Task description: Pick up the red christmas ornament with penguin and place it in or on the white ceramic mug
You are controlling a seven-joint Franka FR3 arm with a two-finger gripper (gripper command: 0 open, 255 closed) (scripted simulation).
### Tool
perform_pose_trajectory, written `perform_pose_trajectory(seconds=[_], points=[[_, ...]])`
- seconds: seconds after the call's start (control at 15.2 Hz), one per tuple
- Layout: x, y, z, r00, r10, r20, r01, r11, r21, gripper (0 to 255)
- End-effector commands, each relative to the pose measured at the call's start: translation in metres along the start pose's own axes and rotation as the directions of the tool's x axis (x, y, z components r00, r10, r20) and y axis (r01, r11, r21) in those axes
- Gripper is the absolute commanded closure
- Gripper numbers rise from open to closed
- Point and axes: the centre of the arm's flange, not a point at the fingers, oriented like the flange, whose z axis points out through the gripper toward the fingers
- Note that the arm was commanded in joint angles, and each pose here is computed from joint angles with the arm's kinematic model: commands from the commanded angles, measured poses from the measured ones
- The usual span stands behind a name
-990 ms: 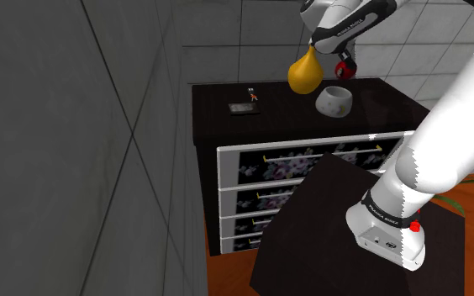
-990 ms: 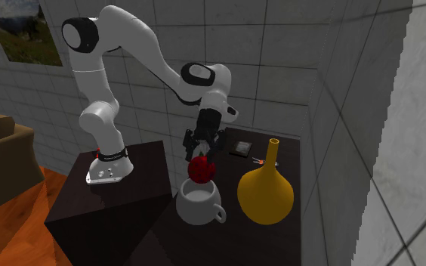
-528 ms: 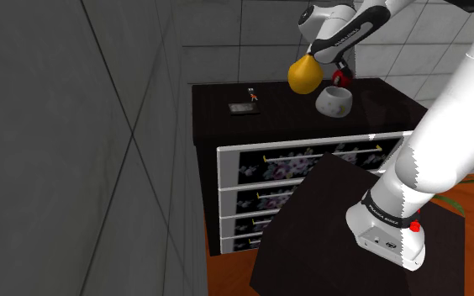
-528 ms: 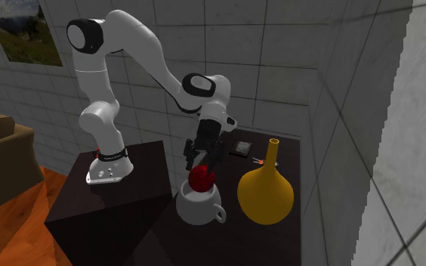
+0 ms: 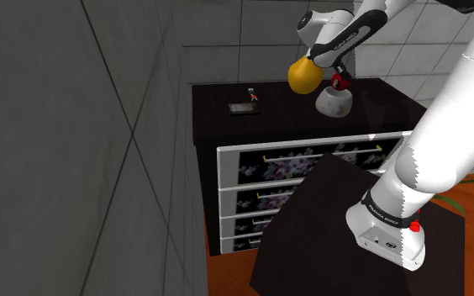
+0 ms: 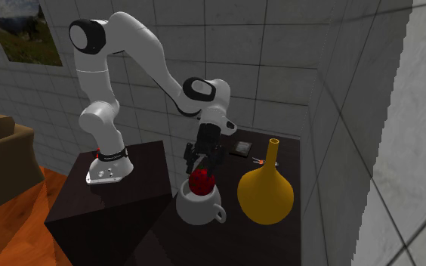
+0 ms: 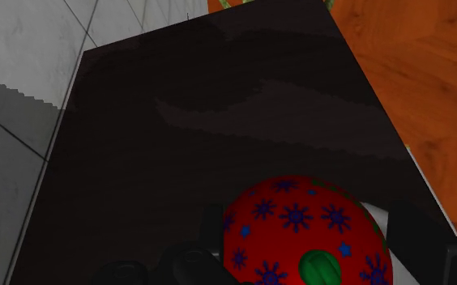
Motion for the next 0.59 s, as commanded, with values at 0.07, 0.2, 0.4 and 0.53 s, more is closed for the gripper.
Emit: perform_pose_trajectory(seconds=[0.07,0.2,0.4,0.53], points=[[0.000,0.000,0.000,1.000,0.000,0.000,0.000,1.000,0.000,255],[0.000,0.000,0.000,1.000,0.000,0.000,0.000,1.000,0.000,0],[0.000,0.000,0.000,1.000,0.000,0.000,0.000,1.000,0.000,0],[0.000,0.000,-0.013,1.000,0.000,0.000,0.000,1.000,0.000,0]])
